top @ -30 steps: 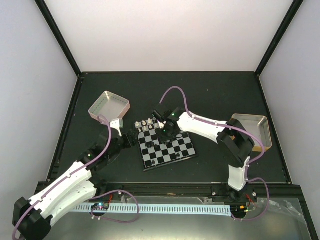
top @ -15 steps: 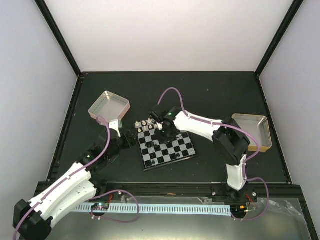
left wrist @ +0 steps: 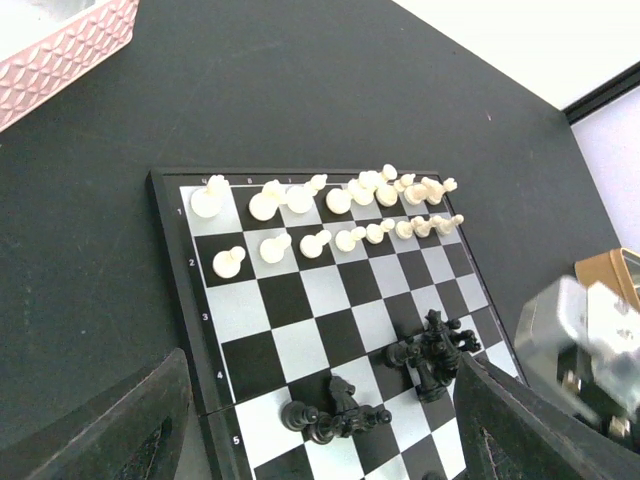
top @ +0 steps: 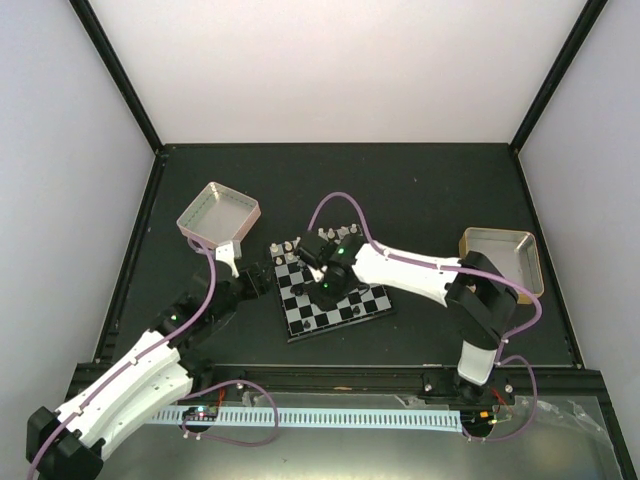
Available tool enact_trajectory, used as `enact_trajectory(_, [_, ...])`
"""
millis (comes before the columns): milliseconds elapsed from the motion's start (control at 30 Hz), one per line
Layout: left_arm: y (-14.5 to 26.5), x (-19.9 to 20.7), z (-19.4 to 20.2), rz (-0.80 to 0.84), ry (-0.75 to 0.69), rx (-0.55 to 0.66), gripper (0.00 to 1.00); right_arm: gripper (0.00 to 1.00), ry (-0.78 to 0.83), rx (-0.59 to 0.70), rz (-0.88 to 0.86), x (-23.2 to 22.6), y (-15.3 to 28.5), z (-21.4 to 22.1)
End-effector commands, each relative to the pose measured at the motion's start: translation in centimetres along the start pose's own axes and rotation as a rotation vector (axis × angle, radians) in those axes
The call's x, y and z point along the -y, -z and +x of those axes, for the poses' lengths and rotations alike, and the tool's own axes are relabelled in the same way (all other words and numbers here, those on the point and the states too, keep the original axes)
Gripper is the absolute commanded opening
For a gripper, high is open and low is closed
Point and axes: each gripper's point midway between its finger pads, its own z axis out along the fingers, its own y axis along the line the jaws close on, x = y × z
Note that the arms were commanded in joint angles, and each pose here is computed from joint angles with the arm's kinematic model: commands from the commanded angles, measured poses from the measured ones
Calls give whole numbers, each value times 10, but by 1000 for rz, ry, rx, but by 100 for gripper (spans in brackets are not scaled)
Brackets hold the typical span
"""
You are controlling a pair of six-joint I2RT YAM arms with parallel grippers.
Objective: Set up the chess pieces on the board
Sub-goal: Place the chess piece on the chessboard.
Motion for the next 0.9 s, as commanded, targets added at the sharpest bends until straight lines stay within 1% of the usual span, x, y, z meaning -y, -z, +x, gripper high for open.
enact_trajectory(0, [2,-3,0,-4,29,6,74,2,23,-40,-12,-16,-7,20])
enact_trajectory(300, [3,-7,0,-22,43,10,74,2,46,-75,-15,-31,-24,30])
enact_trajectory(567, [3,-9,2,-27,47,7,74,7,49,-87,24,-25,-29,32])
enact_trajectory(633, [2,-11,3,-30,46,4,74,12,54,-87,22,-26,-28,32])
enact_trajectory(700, [1,-11,4,-30,41,0,74,21,54,-76,9,-29,-24,30])
enact_trajectory(800, [-1,-13,7,-35,35,-14,75,31,41,-37,-2,-31,-13,23])
enact_trajectory(867, [-3,-13,10,-35,31,-26,75,35,31,1,-2,-32,-4,17])
